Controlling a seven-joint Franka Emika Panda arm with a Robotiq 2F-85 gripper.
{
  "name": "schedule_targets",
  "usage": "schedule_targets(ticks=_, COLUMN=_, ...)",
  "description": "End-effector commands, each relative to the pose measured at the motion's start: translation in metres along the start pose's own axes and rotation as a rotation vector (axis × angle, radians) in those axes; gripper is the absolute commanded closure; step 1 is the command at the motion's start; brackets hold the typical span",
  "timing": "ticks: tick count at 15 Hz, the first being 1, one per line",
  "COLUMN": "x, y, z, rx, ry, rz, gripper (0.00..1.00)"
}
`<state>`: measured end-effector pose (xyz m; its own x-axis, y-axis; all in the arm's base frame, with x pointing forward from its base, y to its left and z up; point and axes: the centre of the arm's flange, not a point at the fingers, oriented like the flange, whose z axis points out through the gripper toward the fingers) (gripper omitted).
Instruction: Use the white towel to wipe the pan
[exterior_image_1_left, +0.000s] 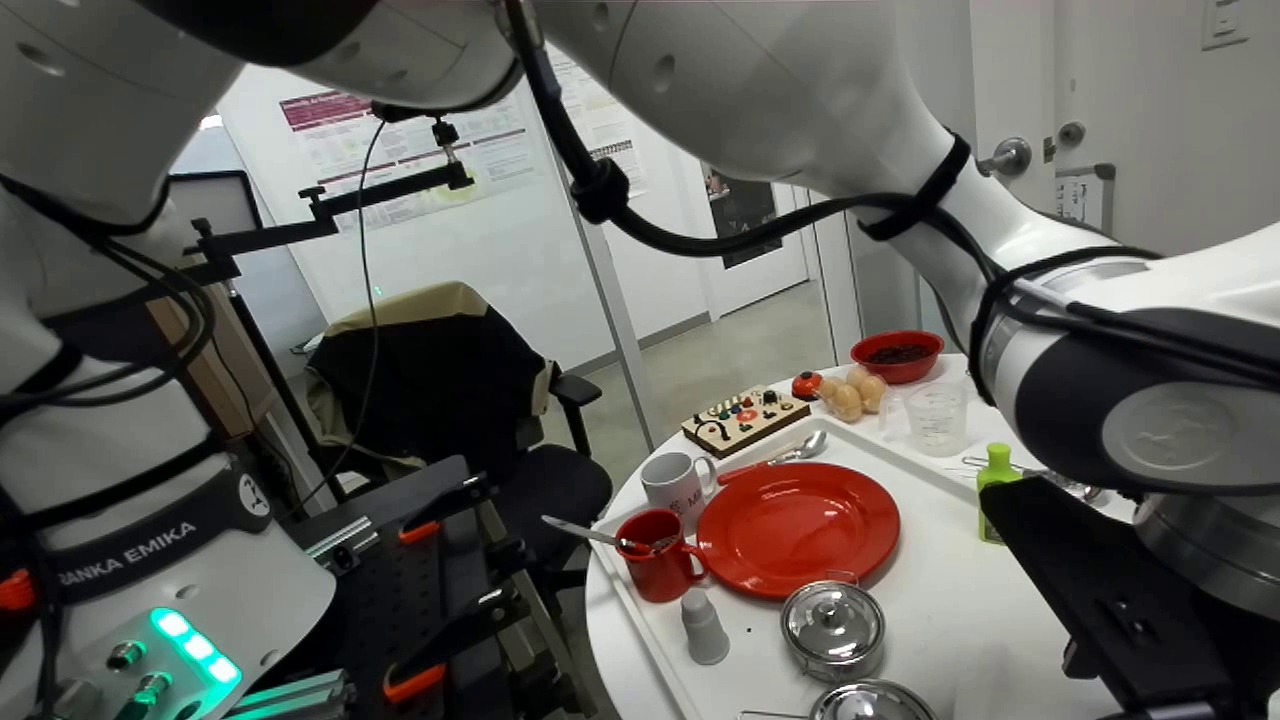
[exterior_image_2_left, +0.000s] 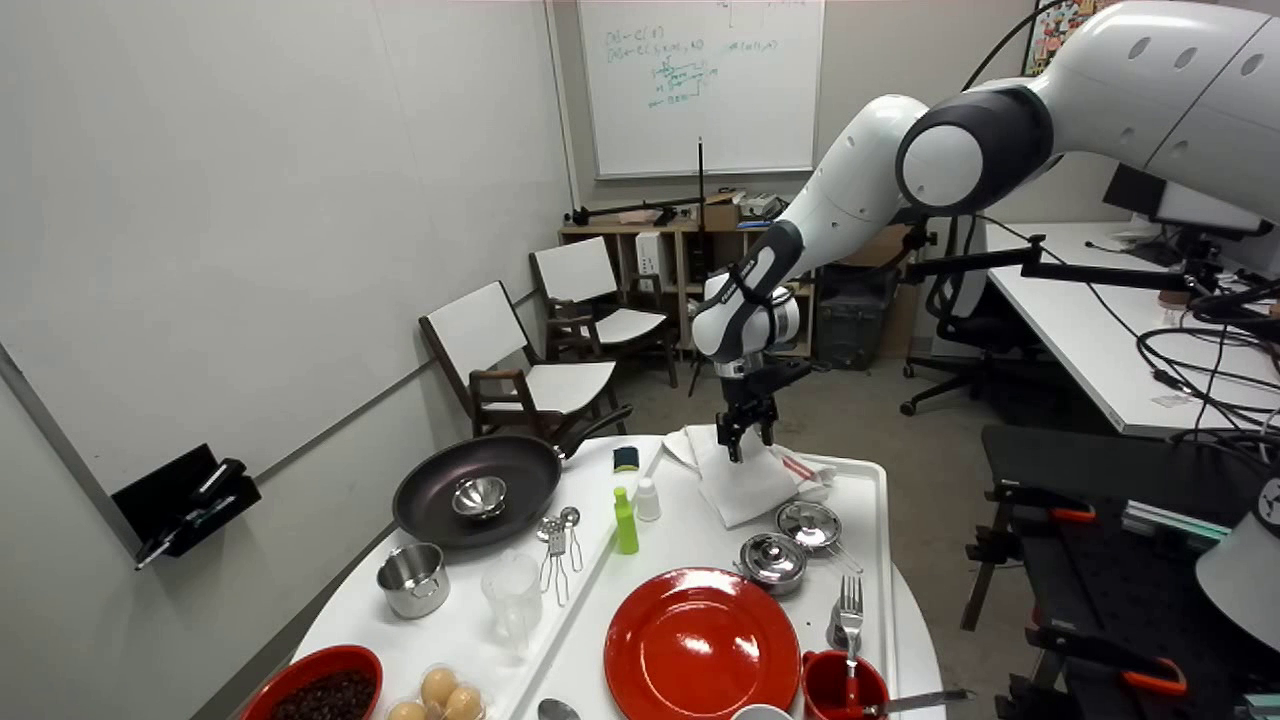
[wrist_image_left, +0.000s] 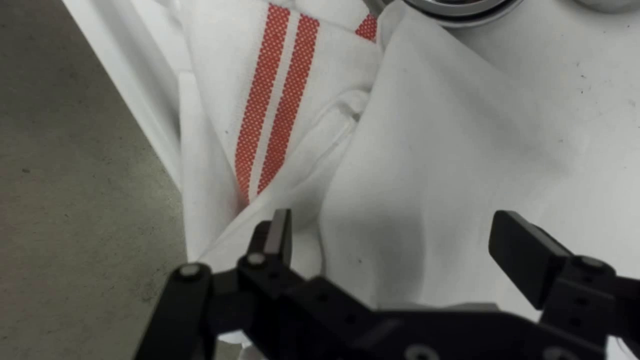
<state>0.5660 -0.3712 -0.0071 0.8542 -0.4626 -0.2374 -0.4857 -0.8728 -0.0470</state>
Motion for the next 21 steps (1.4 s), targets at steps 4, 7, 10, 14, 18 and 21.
schedule_targets(ticks=4, x=0.010, y=0.005, z=0.021, rx=-0.019, ry=-0.011, rz=0.016, gripper=0.00)
schedule_targets(ticks=7, x=0.014, y=0.015, z=0.042, rx=-0.038, ry=-0.025, rz=0.028, gripper=0.00)
schedule_targets(ticks=10, x=0.016, y=0.024, z=0.054, rx=-0.053, ry=-0.020, rz=0.044, gripper=0.00)
schedule_targets(ticks=14, x=0.017, y=0.024, z=0.058, rx=-0.063, ry=0.010, rz=0.035, gripper=0.34)
schedule_targets(ticks=18, x=0.014, y=0.017, z=0.052, rx=-0.075, ry=0.052, rz=0.010, gripper=0.63)
schedule_targets(ticks=21, x=0.007, y=0.014, z=0.043, rx=-0.086, ry=0.109, rz=-0.017, gripper=0.84)
